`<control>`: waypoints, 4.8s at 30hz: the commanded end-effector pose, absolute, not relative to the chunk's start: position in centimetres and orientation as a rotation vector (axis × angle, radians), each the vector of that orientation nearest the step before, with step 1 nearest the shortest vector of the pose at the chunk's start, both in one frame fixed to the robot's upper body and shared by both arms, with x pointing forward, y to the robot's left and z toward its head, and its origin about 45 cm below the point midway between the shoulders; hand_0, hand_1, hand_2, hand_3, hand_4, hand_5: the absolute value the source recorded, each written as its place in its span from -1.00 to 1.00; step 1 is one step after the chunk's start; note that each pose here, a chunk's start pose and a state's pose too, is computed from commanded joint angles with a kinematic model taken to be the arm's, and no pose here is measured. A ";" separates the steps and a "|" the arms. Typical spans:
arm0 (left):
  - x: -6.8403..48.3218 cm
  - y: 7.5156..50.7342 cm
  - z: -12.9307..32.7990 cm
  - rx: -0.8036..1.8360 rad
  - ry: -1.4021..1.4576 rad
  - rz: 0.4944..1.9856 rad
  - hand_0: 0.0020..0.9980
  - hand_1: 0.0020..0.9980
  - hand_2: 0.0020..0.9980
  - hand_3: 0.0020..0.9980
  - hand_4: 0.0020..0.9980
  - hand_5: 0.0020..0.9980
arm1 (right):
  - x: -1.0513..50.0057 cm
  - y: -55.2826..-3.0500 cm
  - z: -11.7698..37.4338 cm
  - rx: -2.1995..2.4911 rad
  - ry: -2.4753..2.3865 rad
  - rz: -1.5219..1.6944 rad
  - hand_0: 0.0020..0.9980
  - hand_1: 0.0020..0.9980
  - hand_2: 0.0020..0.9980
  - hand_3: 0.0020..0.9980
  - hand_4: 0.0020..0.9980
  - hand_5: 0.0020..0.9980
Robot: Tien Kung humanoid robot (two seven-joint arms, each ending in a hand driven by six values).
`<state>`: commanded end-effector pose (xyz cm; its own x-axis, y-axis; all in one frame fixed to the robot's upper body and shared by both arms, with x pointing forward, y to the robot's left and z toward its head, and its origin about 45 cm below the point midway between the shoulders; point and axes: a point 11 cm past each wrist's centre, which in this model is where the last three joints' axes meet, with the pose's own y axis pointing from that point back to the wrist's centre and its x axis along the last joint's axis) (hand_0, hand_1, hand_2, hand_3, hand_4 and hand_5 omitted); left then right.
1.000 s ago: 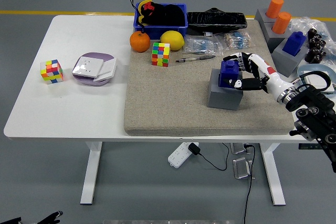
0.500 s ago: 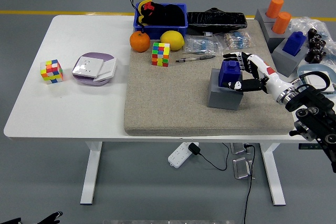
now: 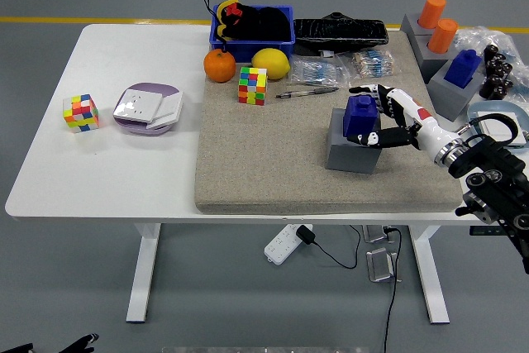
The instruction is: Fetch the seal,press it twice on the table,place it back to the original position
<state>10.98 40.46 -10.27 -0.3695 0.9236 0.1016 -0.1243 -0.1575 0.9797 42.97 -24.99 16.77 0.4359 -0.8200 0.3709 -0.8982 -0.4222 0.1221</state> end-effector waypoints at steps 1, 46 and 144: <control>10.9 40.5 -10.3 0.992 1.289 1.648 0.63 0.58 0.54 0.61 0.41 -0.14 | 43.0 -25.0 16.9 2.391 -1.483 0.375 0.65 0.65 0.63 0.65 1.00 -1.00; 11.4 40.2 -10.2 0.966 1.291 1.654 0.63 0.59 0.54 0.61 0.41 -0.14 | 41.6 -30.1 19.1 2.298 -1.424 0.338 1.00 1.00 0.98 1.00 1.00 -0.40; 11.3 41.7 -9.8 0.995 1.276 1.679 0.63 0.58 0.54 0.61 0.39 -0.14 | 36.8 -47.8 26.2 1.957 -2.063 0.324 0.80 0.78 0.73 0.75 1.00 -0.30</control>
<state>11.28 41.67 -9.82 -0.3819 0.9161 0.1226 -0.1274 -0.1835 0.9747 36.77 -47.79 26.18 -0.0441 -0.9352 0.3513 -0.9979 0.0579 0.0289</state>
